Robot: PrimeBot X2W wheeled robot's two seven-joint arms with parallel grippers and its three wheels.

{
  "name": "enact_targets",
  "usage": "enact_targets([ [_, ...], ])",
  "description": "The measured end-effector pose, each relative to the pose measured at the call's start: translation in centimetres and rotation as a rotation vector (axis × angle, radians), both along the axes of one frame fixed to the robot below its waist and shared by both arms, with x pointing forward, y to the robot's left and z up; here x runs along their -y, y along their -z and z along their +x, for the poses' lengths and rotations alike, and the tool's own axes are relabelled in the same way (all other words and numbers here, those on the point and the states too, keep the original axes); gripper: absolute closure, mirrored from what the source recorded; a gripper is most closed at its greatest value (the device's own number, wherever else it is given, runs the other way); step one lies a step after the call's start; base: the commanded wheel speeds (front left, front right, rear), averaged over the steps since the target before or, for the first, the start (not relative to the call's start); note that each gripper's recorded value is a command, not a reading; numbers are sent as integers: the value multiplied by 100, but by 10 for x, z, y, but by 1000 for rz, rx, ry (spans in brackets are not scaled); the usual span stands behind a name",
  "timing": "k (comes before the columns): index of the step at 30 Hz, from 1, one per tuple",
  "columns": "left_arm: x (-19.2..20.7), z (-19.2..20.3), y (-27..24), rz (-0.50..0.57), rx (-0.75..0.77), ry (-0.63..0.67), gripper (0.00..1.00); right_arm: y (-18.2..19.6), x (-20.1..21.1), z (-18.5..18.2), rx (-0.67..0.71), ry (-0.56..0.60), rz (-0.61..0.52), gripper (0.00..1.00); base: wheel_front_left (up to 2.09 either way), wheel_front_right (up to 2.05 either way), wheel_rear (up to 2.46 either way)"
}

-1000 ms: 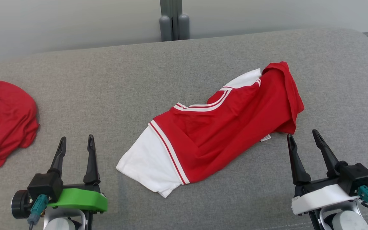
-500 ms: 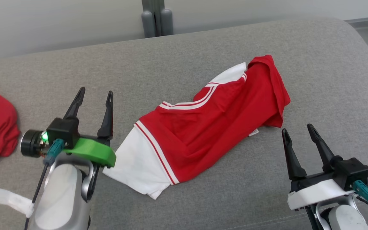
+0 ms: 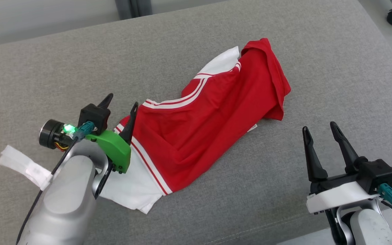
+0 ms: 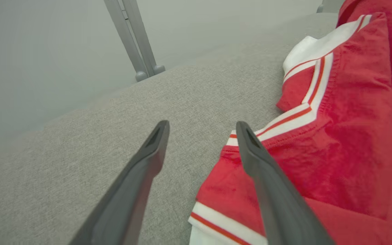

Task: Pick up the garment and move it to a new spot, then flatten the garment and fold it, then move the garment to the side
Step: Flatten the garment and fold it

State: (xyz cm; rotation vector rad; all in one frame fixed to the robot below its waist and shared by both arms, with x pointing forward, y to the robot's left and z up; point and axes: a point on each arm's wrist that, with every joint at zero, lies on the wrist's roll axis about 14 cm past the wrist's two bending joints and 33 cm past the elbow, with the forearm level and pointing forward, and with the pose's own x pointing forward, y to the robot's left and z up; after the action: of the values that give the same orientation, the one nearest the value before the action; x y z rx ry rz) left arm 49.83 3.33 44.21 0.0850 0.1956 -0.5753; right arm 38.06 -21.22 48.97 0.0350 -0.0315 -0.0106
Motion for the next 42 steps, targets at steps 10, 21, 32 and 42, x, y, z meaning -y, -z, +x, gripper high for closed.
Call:
enact_targets([
  [10,8,-22,70,119,-220,70,0,8,13,-1,-26,38,-11,0,0,0,0],
  [21,-12,-22,66,98,-217,0,100,4,8,3,-12,23,-13,0,0,0,0],
  [32,-92,-31,48,41,-160,-255,100,-1,-16,7,9,-45,10,0,0,0,0],
  [42,-150,-70,44,6,-131,-434,100,-1,-34,9,11,-98,22,0,0,0,0],
])
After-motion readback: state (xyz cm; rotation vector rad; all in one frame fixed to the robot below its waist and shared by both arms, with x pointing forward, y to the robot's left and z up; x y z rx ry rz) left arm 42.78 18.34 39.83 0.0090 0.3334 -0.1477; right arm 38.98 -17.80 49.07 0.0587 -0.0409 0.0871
